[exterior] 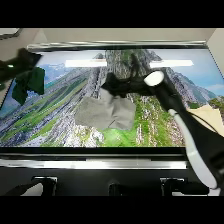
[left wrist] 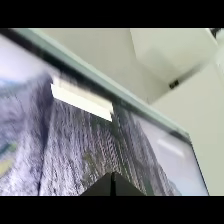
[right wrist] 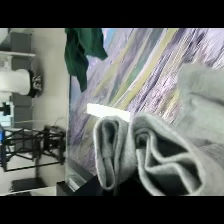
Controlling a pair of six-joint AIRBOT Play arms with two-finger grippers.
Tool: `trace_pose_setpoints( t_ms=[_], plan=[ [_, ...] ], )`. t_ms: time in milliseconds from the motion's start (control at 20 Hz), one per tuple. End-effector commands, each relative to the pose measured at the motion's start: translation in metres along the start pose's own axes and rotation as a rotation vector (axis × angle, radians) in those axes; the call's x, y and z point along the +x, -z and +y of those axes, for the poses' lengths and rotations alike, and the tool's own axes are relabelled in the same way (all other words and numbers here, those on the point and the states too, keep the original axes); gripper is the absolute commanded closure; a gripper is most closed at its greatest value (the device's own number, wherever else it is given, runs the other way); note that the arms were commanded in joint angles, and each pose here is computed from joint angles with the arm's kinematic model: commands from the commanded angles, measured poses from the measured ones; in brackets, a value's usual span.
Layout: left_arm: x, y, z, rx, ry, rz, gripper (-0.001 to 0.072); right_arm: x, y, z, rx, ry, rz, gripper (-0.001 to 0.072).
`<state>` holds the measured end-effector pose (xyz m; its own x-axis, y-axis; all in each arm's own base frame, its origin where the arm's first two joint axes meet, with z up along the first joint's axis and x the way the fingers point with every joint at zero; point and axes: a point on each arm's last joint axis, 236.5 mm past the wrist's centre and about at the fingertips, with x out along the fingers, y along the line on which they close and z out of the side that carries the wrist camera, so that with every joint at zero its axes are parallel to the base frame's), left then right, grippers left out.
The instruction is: Fold the shirts.
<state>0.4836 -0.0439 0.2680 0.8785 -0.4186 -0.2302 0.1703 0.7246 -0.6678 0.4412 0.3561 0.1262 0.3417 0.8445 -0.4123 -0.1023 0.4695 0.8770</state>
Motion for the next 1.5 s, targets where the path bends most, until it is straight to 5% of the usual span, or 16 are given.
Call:
trace_pose_setpoints(
  t_ms=[0, 250, 300, 350, 400, 600, 850, 1200, 1300, 1450],
  plan=[
    [-0.075, -0.038, -0.012, 0.098, -0.051, -0.105, 0.0679, 0.084, 0.035, -0.031, 0.137, -0.008, 0.026, 0.0661],
    [-0.097, -0.034, -0.030, 0.170, -0.061, -0.106, 0.0679, 0.132, 0.080, -0.061, 0.290, 0.004, 0.110, 0.0642],
    [-0.096, -0.033, -0.028, 0.166, -0.063, -0.102, 0.0679, 0.132, 0.078, -0.061, 0.279, 0.003, 0.098, 0.0445],
    [-0.094, -0.030, -0.025, 0.160, -0.066, -0.096, 0.0679, 0.131, 0.075, -0.057, 0.254, -0.009, 0.089, 0.0148],
    [-0.093, -0.027, -0.022, 0.154, -0.069, -0.090, 0.0679, 0.124, 0.066, -0.053, 0.207, -0.021, 0.080, 0.0013],
    [-0.090, -0.021, -0.010, 0.136, -0.085, -0.075, 0.0679, 0.042, 0.016, -0.061, 0.023, 0.039, 0.104, 0.0020],
    [-0.090, -0.021, -0.008, 0.163, -0.095, -0.071, 0.0678, -0.142, 0.023, -0.234, 0.136, 0.751, 0.322, 0.0047],
    [-0.091, -0.018, -0.011, 0.165, -0.089, -0.062, 0.0678, -0.054, 0.052, -0.251, 0.295, 0.489, 0.266, 0.0089],
    [-0.091, -0.018, -0.011, 0.166, -0.089, -0.064, 0.0678, -0.036, 0.052, -0.249, 0.296, 0.450, 0.255, 0.0235],
    [-0.091, -0.018, -0.011, 0.166, -0.089, -0.064, 0.0678, -0.027, 0.039, -0.235, 0.227, 0.383, 0.222, 0.0664]
  ],
)
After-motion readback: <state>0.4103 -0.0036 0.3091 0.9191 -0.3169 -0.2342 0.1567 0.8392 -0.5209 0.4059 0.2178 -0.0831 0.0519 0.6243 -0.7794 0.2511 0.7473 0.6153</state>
